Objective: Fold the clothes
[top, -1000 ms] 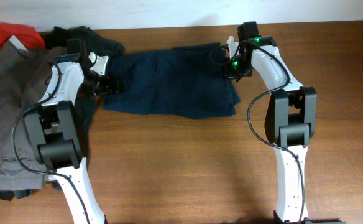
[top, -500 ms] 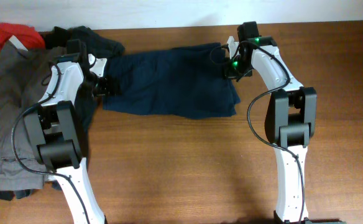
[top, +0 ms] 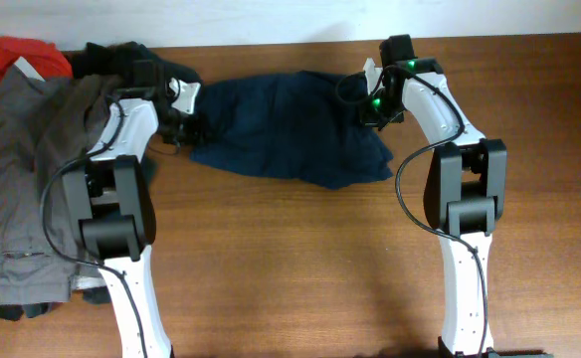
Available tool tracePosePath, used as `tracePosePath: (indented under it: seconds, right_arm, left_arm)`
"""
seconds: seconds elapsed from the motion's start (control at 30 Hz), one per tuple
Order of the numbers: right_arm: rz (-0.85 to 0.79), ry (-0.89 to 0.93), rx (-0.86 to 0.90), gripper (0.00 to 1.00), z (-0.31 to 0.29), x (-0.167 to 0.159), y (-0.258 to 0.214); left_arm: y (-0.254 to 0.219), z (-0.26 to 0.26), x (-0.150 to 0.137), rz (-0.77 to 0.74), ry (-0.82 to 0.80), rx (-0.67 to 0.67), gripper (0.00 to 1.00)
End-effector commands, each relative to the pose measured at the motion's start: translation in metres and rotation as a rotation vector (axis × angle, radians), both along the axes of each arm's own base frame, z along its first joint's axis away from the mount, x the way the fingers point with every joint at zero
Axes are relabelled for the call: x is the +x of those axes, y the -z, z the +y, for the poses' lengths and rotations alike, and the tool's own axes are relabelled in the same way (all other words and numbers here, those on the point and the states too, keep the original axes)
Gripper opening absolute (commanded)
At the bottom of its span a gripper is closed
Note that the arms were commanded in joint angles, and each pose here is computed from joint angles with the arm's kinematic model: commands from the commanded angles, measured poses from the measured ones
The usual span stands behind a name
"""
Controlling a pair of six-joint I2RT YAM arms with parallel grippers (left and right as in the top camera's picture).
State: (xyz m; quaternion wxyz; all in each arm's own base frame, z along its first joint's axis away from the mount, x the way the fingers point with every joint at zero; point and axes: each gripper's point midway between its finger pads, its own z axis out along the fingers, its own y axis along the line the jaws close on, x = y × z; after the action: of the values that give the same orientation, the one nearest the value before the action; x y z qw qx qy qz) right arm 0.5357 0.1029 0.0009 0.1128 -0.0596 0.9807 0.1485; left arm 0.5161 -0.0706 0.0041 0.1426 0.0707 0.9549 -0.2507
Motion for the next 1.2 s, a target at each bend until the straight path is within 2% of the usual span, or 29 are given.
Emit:
tracePosePath:
  seconds: [0.0,0.43,0.67,0.83,1.17]
  right_arm:
    - [0.202,-0.016,-0.055,0.04,-0.005,-0.043,0.073]
    - [0.251,-0.005,-0.051,0.04,-0.004,-0.054,0.073]
    - [0.291,0.009,-0.035,0.04,-0.003,-0.064,0.084]
    - [0.310,0.009,-0.037,0.04,-0.003,-0.070,0.089]
    - [0.342,-0.001,-0.014,0.04,0.004,-0.083,0.100]
  left_arm:
    - [0.039,-0.013,-0.022,0.122,0.011,-0.066,0.01]
    - [-0.044,-0.002,-0.009,-0.020,-0.005,-0.084,0.01]
    - [-0.102,0.009,-0.002,-0.147,-0.024,-0.015,0.00]
    - [-0.121,0.020,-0.002,-0.191,-0.051,0.058,0.01]
    - [-0.142,0.013,0.005,-0.243,-0.039,0.058,0.01]
